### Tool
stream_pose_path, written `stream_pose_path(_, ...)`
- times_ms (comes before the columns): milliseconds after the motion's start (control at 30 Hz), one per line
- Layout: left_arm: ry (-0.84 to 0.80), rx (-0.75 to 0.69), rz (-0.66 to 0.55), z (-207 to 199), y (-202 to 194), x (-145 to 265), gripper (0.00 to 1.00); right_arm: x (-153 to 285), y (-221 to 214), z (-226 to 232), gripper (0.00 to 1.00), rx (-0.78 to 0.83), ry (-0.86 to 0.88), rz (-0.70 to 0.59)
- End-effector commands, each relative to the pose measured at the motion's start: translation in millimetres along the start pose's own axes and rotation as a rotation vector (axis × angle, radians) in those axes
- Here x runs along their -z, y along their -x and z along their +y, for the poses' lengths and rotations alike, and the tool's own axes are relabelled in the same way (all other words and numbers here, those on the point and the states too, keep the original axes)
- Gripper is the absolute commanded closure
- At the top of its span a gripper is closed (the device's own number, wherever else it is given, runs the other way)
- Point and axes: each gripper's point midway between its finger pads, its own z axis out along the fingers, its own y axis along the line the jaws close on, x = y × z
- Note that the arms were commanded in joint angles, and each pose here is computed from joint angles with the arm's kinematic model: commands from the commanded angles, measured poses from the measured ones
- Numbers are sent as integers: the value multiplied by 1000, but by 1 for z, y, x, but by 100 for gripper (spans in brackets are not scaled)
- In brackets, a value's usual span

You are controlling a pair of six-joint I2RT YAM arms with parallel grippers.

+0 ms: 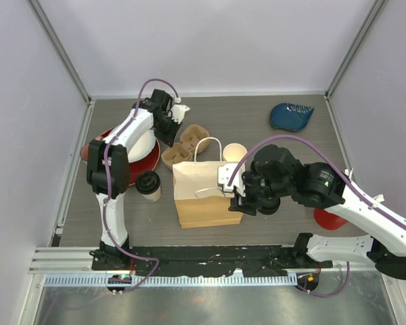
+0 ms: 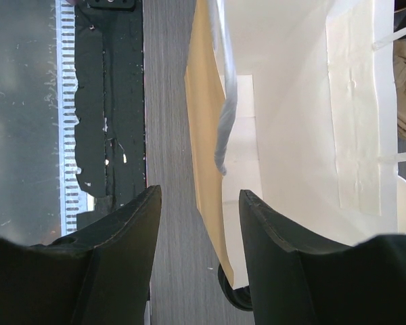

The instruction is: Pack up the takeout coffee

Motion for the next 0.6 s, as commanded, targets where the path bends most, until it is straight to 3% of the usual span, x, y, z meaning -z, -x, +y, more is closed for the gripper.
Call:
stream_pose_path(0, -2, -39, -85, -10, 23, 34, 100, 6, 13, -6, 45, -2, -28, -34)
stream_pose_path(567, -5, -61, -175, -19, 35, 64, 100, 10, 17, -5, 45, -28, -32, -49)
